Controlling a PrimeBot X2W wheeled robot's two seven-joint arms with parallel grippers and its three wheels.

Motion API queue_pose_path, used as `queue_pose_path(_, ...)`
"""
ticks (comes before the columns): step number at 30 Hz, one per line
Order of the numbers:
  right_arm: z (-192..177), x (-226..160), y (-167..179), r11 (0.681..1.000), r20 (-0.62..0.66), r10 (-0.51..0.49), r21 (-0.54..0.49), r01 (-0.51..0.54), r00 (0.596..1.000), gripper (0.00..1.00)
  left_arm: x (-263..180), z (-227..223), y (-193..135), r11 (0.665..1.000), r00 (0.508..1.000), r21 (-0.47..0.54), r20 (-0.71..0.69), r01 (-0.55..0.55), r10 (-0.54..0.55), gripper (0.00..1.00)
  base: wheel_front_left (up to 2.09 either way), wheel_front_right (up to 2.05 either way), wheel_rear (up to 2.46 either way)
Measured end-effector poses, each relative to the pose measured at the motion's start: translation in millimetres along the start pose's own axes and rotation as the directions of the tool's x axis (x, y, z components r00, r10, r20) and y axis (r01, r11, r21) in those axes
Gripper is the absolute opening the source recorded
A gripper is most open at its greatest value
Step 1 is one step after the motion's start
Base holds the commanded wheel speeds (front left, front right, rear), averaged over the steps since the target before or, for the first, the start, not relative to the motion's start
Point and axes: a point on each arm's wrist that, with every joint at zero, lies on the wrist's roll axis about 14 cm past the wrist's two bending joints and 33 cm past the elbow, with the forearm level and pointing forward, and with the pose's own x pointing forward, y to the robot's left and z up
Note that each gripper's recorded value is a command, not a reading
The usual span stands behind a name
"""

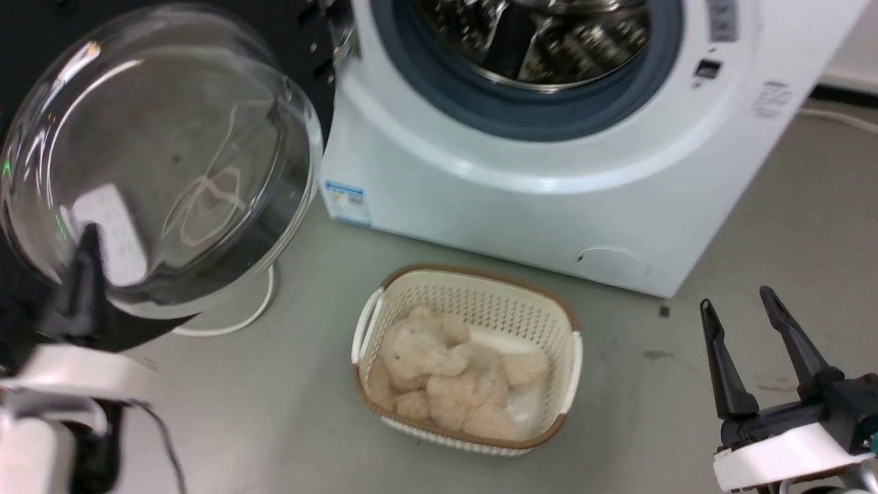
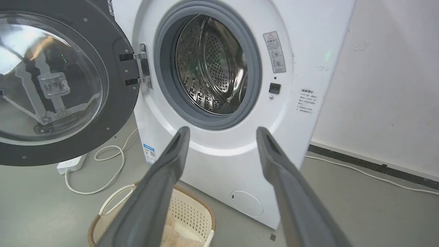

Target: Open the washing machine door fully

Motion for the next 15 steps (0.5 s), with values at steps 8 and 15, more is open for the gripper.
queue_pose_path(8,33,-41,-23,0.992,0.06,-0.108,-0.06,0.112,0.992,1.0,-30,9,-93,0.974,0.985,-0.144,0.039,0.175,-0.171,0.0,0.0,0.0,0.0)
queue_pose_path(15,44,-79,-42,0.975,0.077,-0.211,-0.061,0.215,0.975,1.0,-57,-3,-144,0.945,0.965,-0.204,-0.003,0.255,-0.261,0.0,0.0,0.0,0.0)
